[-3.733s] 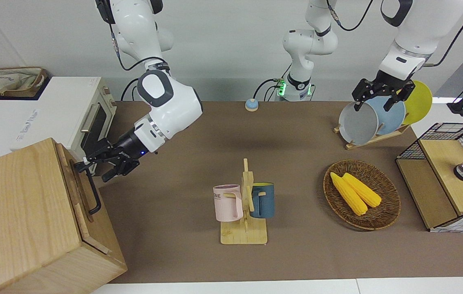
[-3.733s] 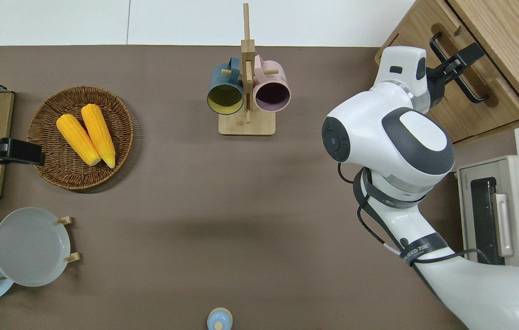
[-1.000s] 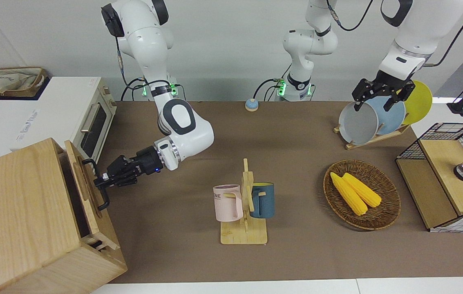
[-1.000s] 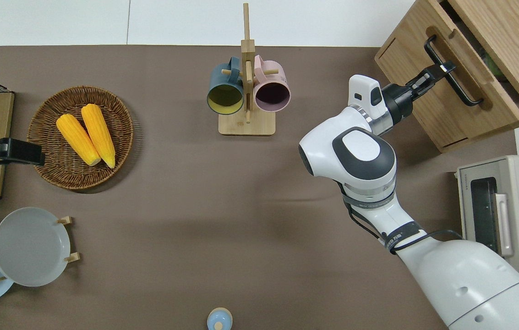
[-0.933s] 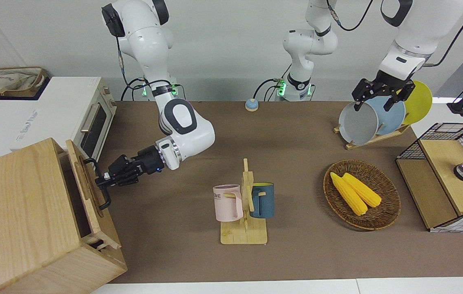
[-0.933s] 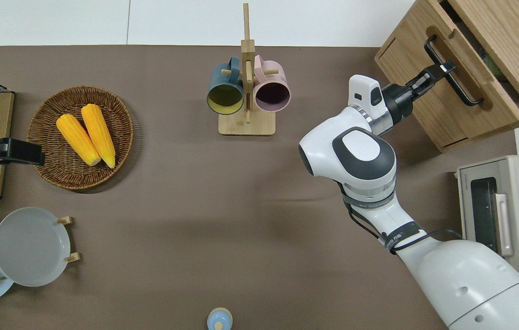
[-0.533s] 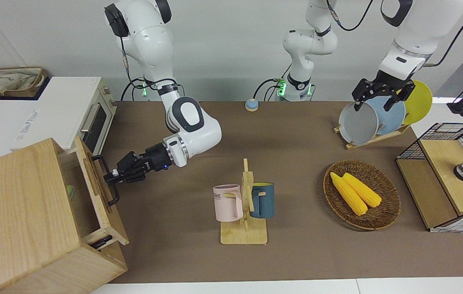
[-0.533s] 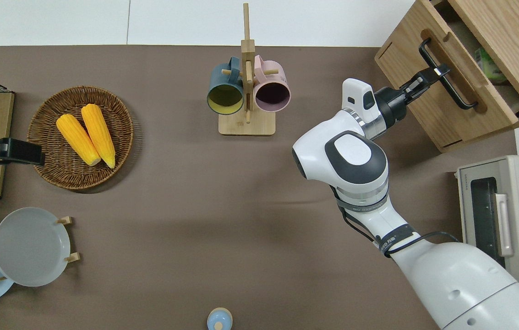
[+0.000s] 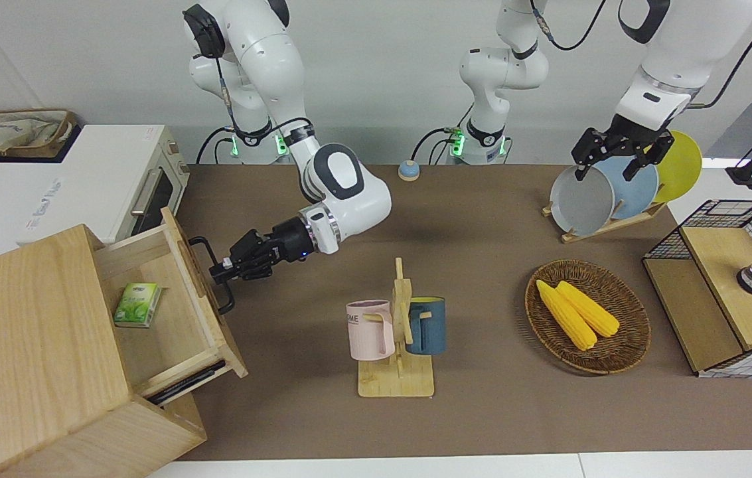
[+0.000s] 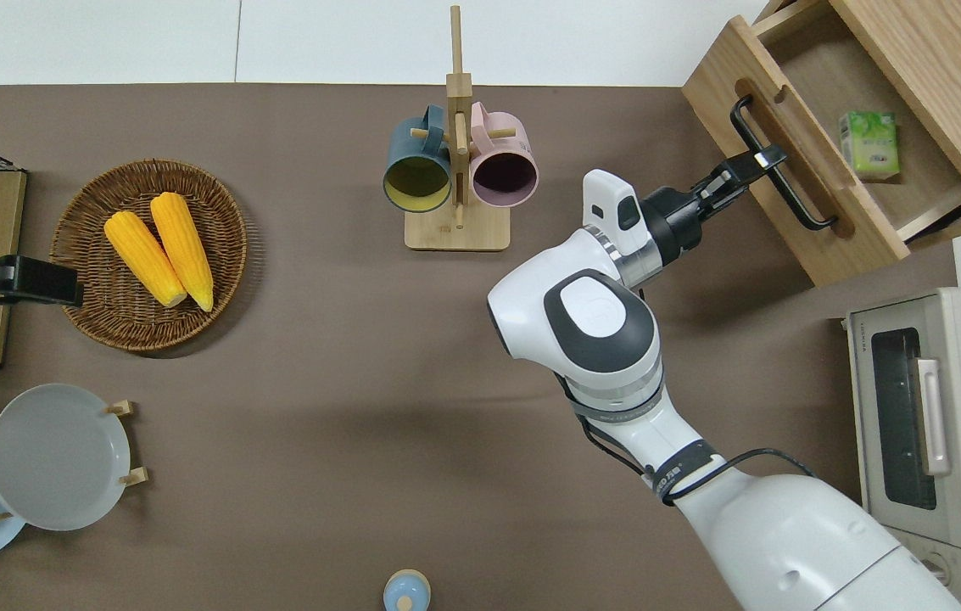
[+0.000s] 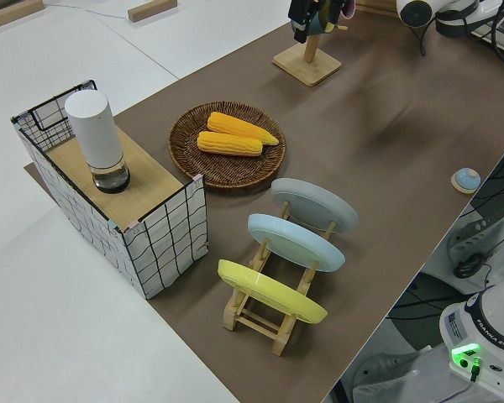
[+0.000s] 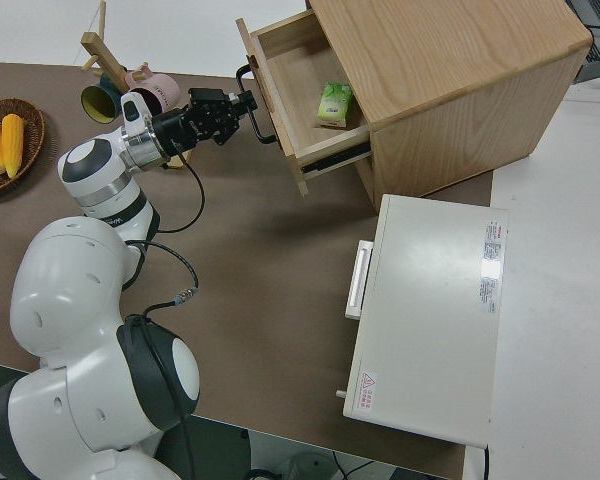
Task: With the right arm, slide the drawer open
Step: 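Pull the handle with the right gripper toward the robot, sliding the drawer out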
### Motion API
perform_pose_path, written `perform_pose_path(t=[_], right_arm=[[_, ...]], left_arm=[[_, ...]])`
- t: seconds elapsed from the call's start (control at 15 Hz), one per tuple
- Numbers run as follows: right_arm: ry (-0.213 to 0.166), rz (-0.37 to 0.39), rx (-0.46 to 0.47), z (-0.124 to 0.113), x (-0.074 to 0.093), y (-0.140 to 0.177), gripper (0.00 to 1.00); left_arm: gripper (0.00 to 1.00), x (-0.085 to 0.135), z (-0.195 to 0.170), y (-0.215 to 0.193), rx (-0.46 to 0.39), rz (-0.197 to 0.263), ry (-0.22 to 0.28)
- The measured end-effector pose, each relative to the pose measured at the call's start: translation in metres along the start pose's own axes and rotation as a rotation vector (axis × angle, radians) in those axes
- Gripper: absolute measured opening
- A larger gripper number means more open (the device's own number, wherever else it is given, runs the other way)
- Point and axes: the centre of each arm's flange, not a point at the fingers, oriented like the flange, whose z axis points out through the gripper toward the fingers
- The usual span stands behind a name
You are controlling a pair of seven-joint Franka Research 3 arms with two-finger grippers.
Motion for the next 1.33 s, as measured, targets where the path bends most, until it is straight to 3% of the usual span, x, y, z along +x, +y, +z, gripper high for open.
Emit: perform_pose_path(t=[1.33], right_arm=[[0.028,0.007,0.032,-0.105,-0.003,0.007,0.19]], left_arm=[[1.00,0.000,0.000,0.000,0.000,0.000,0.000]])
